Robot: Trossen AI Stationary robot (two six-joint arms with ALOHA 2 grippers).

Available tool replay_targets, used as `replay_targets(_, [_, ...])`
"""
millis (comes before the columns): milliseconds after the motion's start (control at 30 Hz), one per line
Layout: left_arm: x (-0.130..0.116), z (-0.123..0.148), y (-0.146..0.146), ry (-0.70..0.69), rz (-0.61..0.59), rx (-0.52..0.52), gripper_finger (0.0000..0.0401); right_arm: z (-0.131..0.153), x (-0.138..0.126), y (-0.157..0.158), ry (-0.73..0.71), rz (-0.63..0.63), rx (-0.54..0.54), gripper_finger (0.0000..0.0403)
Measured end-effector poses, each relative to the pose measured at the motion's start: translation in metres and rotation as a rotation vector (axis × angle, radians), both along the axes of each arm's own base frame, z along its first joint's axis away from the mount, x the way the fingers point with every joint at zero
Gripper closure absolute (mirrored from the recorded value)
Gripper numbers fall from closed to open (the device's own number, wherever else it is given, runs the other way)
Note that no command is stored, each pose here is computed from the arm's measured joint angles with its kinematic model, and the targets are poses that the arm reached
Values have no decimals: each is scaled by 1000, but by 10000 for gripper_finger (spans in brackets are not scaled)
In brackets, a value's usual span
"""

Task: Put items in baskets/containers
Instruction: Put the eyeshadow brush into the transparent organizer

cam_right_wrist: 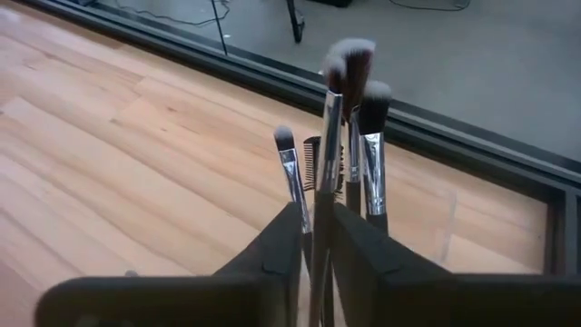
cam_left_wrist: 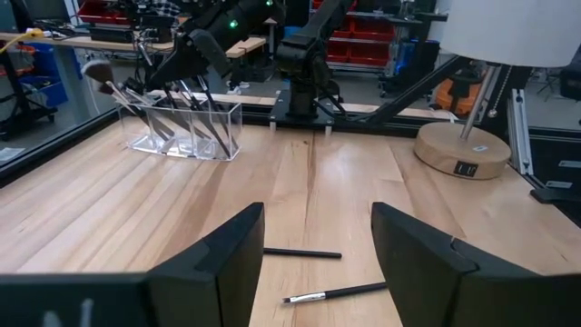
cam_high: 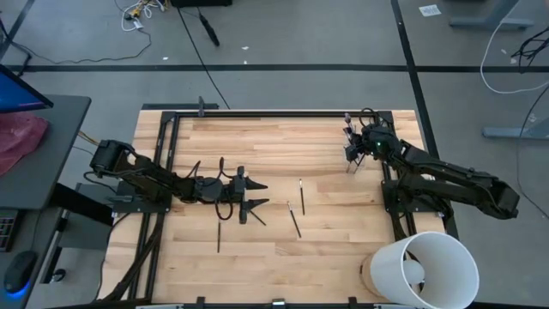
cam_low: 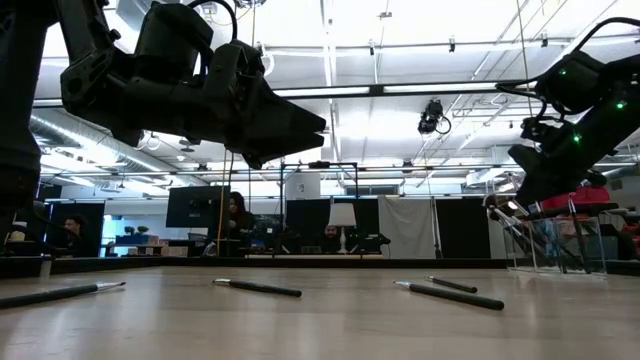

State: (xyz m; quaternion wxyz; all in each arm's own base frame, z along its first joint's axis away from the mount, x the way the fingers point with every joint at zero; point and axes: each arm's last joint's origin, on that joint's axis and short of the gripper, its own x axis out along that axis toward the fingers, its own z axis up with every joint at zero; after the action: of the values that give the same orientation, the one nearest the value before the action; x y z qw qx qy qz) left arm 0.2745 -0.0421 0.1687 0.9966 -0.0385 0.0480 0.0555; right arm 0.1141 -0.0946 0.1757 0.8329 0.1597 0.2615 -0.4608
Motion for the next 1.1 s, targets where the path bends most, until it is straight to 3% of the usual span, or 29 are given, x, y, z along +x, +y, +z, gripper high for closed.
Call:
replay_targets(533, [0, 0, 0, 0, 0, 0, 195, 15, 2, 1, 25, 59, 54, 220])
replay_targets(933, [0, 0, 0, 0, 0, 0, 195, 58, -1, 3, 76, 54, 92, 206])
replay_targets(1100, [0, 0, 0, 0, 0, 0, 195, 84, 2, 5, -24, 104, 121, 207])
